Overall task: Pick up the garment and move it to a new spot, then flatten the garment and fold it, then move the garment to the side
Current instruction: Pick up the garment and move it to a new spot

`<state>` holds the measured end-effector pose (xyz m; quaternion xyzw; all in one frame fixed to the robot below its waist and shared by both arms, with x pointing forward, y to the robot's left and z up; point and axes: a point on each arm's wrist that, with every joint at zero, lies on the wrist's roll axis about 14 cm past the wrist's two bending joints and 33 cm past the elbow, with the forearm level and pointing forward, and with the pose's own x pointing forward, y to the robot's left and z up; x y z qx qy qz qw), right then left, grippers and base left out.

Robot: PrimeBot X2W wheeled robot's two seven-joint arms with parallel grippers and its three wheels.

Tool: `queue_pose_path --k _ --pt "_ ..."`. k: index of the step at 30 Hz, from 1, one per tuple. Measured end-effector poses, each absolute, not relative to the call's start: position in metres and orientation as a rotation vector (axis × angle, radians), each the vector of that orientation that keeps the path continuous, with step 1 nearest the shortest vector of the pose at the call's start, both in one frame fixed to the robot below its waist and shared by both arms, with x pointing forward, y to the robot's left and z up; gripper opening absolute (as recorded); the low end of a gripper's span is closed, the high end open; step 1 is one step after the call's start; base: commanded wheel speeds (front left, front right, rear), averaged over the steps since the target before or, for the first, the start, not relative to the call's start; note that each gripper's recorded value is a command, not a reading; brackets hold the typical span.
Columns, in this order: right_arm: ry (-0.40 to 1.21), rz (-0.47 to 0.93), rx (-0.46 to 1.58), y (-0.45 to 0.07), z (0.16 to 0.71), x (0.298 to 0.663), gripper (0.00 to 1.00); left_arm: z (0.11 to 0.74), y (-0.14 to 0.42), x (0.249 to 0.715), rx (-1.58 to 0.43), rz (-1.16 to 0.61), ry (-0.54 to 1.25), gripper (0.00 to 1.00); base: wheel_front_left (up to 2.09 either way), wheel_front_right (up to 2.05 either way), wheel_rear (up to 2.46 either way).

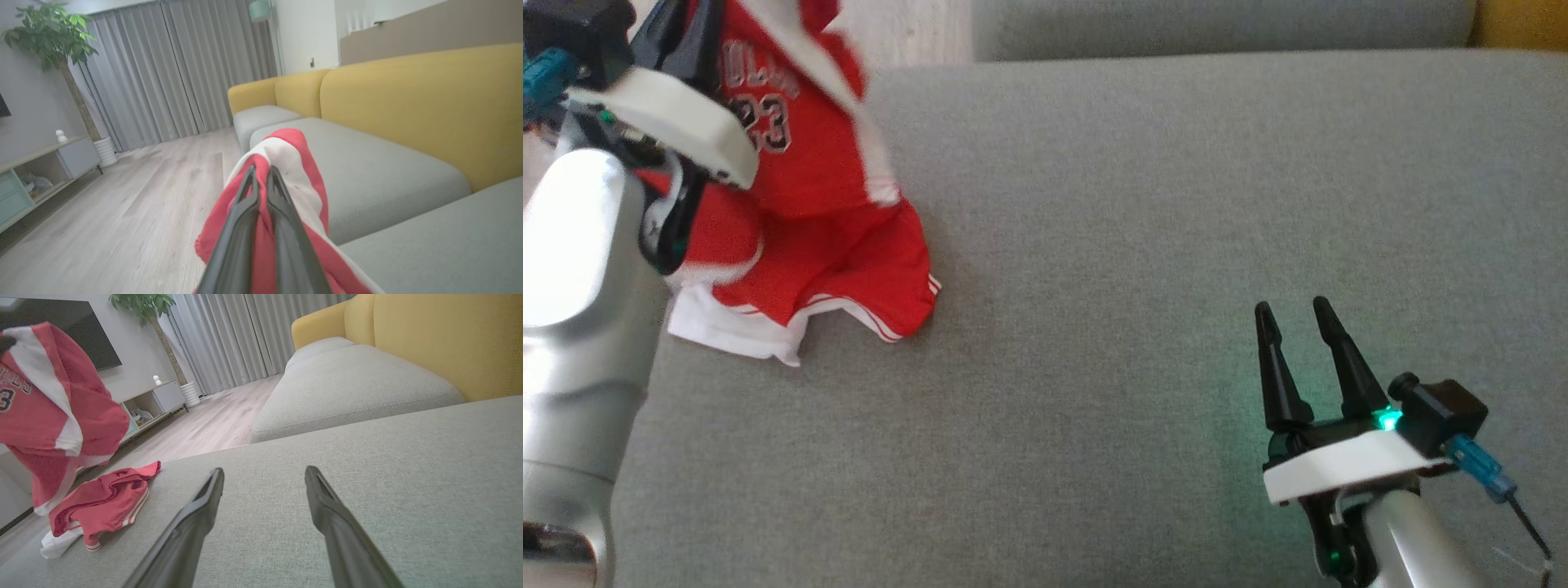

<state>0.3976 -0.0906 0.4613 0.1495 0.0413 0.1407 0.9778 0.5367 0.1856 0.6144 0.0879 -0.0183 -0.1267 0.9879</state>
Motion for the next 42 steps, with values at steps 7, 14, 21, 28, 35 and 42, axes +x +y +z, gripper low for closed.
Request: queue_pose_path --k 7,14,21,28,35,42 --pt "0.046 0.27 0.311 -0.096 0.475 0.392 1.0 0.677 0.142 0.507 0.168 -0.363 -0.223 0.0 0.0 0.0 0.0" --pt "0.02 0.191 0.312 -0.123 0.48 0.388 1.0 0.658 0.064 0.484 0.128 -0.558 -0.183 0.0 0.0 0.0 0.0" --pt "-0.022 0.075 0.32 -0.163 0.489 0.381 1.0 0.642 -0.013 0.476 0.089 -0.739 -0.144 0.0 0.0 0.0 0.0" --pt "-0.062 -0.022 0.337 -0.195 0.499 0.37 1.0 0.609 -0.094 0.465 0.016 -0.924 -0.072 0.0 0.0 0.0 0.0" --pt "-0.046 -0.13 0.329 -0.225 0.493 0.347 1.0 0.59 -0.167 0.47 -0.02 -1.05 -0.046 1.0 0.0 0.0 0.0" --pt "-0.038 -0.184 0.324 -0.24 0.49 0.34 1.0 0.588 -0.179 0.495 -0.032 -1.026 -0.096 1.0 0.0 0.0 0.0"
